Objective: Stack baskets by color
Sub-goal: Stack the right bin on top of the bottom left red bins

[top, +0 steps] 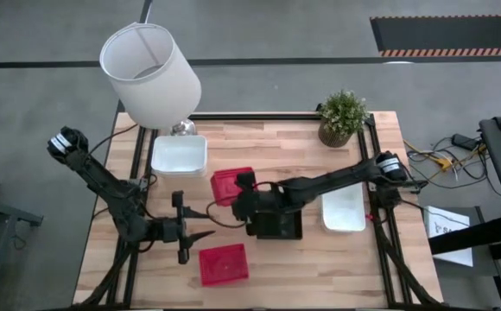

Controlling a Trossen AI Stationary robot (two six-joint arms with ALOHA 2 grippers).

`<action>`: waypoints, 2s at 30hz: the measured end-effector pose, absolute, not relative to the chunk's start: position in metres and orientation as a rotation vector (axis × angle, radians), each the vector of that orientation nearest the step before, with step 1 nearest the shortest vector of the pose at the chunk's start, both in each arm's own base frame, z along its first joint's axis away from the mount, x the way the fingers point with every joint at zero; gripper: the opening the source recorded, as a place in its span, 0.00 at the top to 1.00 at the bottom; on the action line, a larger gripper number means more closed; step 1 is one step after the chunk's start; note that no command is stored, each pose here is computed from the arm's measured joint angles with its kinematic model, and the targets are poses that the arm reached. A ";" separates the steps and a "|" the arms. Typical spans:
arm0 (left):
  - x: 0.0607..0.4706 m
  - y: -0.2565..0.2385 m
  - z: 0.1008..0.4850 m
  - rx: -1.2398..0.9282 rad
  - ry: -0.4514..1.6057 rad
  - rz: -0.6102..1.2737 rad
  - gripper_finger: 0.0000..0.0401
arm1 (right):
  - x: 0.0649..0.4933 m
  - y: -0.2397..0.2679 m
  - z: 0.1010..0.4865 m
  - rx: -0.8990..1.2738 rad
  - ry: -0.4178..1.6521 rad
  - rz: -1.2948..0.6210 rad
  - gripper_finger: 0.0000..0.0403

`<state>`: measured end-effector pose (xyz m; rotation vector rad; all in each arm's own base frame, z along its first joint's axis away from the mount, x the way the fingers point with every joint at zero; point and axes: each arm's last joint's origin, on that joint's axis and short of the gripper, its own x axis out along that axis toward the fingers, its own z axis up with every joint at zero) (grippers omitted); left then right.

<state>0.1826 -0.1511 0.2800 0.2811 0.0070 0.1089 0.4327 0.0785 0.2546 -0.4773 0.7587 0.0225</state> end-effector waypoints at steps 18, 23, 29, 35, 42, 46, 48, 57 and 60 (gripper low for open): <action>0.179 -0.146 0.262 0.435 0.164 0.158 0.59 | 0.461 0.035 0.169 -0.438 0.957 0.050 0.98; 0.179 -0.146 0.261 0.455 0.180 0.157 0.59 | 0.462 0.034 0.165 -0.433 0.965 0.050 0.95; 0.179 -0.146 0.259 0.465 0.189 0.155 0.59 | 0.461 0.033 0.166 -0.428 0.969 0.044 0.85; 0.178 -0.145 0.258 0.473 0.196 0.154 0.59 | 0.461 0.033 0.172 -0.426 0.956 0.041 0.76; 0.178 -0.145 0.259 0.472 0.196 0.163 0.59 | 0.456 0.033 0.188 -0.424 0.935 0.037 0.72; 0.179 -0.145 0.259 0.451 0.194 0.166 0.59 | 0.443 0.032 0.212 -0.413 0.960 0.035 0.72; 0.179 -0.145 0.259 0.444 0.194 0.168 0.59 | 0.432 0.031 0.227 -0.390 0.971 0.024 0.72; 0.182 -0.141 0.259 0.409 0.194 0.193 0.59 | 0.363 0.035 0.253 -0.313 0.866 -0.002 0.72; 0.187 -0.135 0.260 0.389 0.193 0.223 0.59 | 0.338 0.037 0.248 -0.290 0.752 -0.006 0.72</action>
